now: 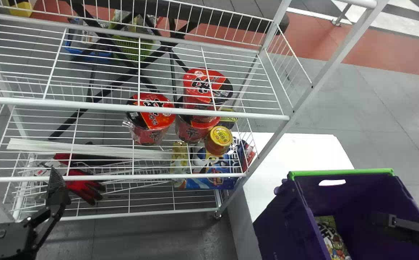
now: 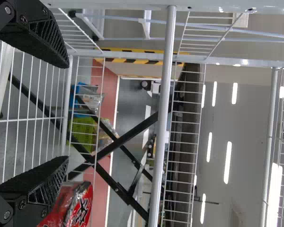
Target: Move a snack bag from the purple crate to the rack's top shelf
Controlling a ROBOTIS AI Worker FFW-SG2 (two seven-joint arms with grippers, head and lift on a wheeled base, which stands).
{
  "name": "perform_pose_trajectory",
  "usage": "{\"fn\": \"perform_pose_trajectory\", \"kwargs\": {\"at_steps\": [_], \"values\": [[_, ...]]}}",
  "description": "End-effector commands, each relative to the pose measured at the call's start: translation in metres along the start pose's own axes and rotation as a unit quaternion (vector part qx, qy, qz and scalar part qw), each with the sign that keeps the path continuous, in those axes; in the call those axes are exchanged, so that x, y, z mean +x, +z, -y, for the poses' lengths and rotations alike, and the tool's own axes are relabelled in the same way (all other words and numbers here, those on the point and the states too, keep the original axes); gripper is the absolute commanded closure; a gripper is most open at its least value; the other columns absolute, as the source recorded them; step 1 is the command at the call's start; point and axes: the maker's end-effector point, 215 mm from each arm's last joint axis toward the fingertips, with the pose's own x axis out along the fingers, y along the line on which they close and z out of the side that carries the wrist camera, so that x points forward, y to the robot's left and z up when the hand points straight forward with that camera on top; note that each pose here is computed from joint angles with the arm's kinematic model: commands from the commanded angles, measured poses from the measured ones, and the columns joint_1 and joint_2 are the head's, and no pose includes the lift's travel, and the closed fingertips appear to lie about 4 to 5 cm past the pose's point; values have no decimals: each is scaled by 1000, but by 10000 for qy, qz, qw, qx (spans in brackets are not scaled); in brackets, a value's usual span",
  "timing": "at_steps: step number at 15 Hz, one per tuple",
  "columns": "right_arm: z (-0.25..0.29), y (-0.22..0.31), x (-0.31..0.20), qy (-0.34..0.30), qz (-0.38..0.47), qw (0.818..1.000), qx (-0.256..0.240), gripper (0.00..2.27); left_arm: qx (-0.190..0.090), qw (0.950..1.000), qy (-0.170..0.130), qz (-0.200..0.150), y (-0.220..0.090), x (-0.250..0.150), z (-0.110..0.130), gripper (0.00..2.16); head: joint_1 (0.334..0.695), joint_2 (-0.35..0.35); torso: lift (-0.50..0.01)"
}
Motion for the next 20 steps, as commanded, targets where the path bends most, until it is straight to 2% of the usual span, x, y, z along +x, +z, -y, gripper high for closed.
{"fn": "perform_pose_trajectory", "kwargs": {"at_steps": [1, 5, 9, 15, 20], "values": [[21, -8, -3, -176, -357, 9991, -116, 167, 14, 10000, -46, -37, -1, 6, 2, 137, 695, -350, -448], [46, -10, 16, -248, -733, 9939, -783, 161, 32, 9999, -123, -118, -6, 14, 8, 137, 695, -350, -448], [32, -12, 48, 70, -877, 9879, -1278, 130, 48, 9998, -128, -133, -8, 14, 8, 137, 695, -350, -448], [11, -39, 77, 213, -1265, 9841, -1225, 76, 81, 9997, -130, -177, -14, 15, 7, 137, 695, -350, -448], [8, -86, 100, 178, -1872, 9741, -1255, 76, 70, 9997, -164, -164, -15, 19, 11, 137, 695, -350, -448]]}}
